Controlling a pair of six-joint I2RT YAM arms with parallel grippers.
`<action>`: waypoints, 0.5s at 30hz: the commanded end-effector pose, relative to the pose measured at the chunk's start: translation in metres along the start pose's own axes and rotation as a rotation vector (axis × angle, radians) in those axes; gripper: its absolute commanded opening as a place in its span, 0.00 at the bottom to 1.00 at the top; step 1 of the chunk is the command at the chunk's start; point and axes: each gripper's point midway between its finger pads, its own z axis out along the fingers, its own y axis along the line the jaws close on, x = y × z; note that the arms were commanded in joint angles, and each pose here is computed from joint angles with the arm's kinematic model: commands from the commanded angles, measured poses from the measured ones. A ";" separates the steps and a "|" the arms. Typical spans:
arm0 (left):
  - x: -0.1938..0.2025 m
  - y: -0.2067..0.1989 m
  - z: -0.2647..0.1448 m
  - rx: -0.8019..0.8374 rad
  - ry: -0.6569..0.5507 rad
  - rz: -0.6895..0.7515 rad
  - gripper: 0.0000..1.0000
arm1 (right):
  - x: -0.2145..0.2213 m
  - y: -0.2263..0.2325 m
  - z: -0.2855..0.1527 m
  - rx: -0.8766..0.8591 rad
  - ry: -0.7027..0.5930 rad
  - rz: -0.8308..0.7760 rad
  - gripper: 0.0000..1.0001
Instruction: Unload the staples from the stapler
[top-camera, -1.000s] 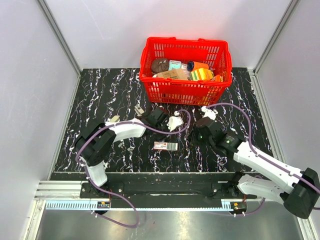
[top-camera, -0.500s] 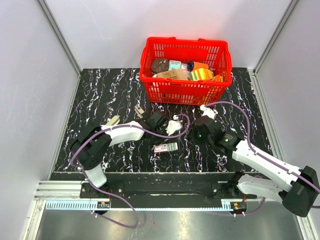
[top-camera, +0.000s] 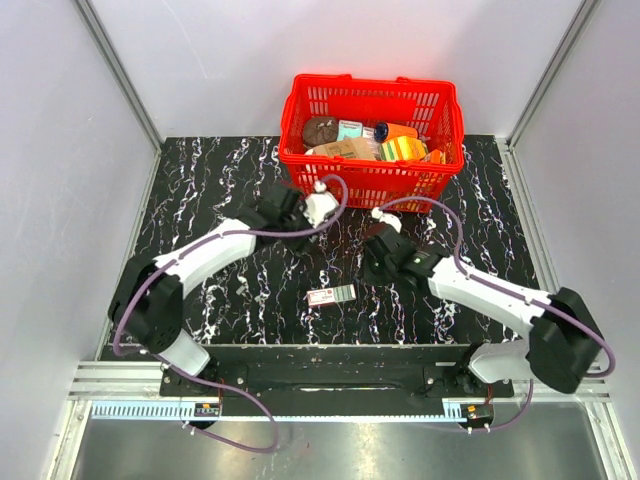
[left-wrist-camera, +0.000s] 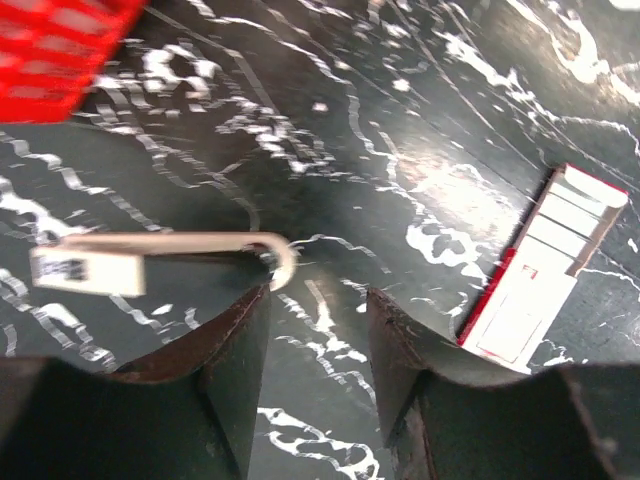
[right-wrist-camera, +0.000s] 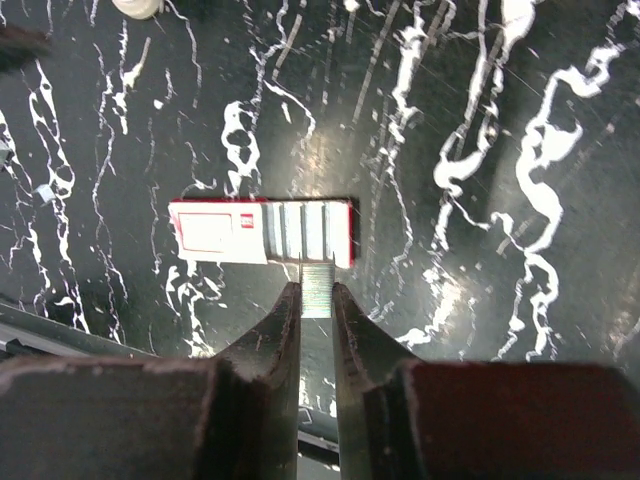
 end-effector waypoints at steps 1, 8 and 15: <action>-0.033 0.025 -0.050 0.021 -0.127 -0.083 0.49 | -0.025 0.044 0.007 -0.092 -0.034 -0.062 0.04; -0.007 0.033 -0.087 0.051 -0.140 -0.153 0.50 | 0.001 0.052 0.039 0.018 0.051 -0.157 0.02; 0.008 0.025 -0.095 0.050 -0.135 -0.164 0.50 | 0.013 0.043 0.054 0.110 0.058 -0.187 0.01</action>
